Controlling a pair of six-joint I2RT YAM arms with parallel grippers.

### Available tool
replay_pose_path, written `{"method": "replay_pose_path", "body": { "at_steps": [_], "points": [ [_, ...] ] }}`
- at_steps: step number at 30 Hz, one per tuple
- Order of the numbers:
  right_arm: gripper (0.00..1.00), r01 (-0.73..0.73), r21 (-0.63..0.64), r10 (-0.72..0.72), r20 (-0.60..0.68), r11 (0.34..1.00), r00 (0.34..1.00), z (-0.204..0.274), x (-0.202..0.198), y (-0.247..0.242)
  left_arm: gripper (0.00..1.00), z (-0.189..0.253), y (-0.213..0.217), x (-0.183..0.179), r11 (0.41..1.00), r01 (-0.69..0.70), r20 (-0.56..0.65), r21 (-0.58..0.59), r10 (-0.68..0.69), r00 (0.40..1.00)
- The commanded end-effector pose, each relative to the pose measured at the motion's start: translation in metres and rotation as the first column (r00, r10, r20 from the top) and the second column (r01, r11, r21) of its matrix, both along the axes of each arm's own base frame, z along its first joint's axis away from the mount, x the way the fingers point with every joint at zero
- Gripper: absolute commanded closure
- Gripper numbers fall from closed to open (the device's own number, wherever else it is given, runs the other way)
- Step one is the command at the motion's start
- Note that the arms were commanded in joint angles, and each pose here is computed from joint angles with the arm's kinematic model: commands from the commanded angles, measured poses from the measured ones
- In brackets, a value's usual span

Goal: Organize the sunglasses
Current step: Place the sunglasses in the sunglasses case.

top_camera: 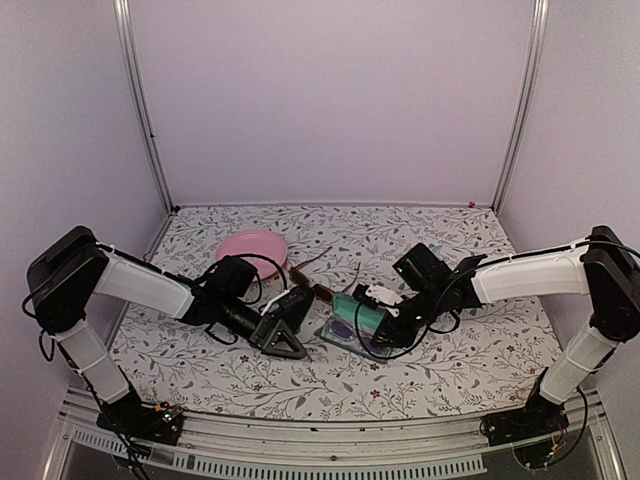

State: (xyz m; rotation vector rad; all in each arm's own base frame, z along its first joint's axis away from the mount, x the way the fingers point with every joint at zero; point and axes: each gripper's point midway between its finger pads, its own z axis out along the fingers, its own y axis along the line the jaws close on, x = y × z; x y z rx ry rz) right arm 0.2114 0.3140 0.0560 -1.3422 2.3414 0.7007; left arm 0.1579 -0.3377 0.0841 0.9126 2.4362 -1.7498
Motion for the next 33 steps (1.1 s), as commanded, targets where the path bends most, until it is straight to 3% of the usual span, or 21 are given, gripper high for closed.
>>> {"method": "replay_pose_path", "body": {
  "at_steps": [1, 14, 21, 23, 26, 33],
  "points": [
    [0.73, 0.03, 0.027, -0.032, 0.054, 0.999, 0.998, 0.024, 0.011, 0.001, 0.27, 0.008, -0.002, 0.007, 0.999, -0.007, 0.032, -0.032, 0.008, 0.999],
    [0.69, 0.036, 0.071, -0.041, 0.067, 0.997, 0.997, 0.041, 0.008, 0.003, 0.28, 0.009, -0.003, 0.013, 0.999, -0.032, 0.06, -0.021, 0.034, 0.998],
    [0.65, 0.085, 0.082, -0.094, 0.118, 0.993, 0.989, 0.044, 0.006, 0.011, 0.28, 0.014, -0.002, 0.032, 0.993, -0.12, 0.166, 0.014, 0.116, 0.979],
    [0.61, 0.111, 0.098, -0.125, 0.149, 0.989, 0.981, 0.048, 0.007, 0.013, 0.27, 0.014, -0.003, 0.04, 0.988, -0.152, 0.208, 0.031, 0.142, 0.968],
    [0.48, 0.151, 0.148, -0.178, 0.19, 0.977, 0.966, 0.063, 0.007, 0.015, 0.26, 0.018, -0.006, 0.049, 0.981, -0.19, 0.287, 0.042, 0.17, 0.943],
    [0.33, 0.282, 0.244, -0.341, 0.251, 0.928, 0.906, 0.099, 0.018, -0.006, 0.23, 0.02, -0.015, 0.062, 0.964, -0.255, 0.508, 0.077, 0.182, 0.842]
  ]
}}
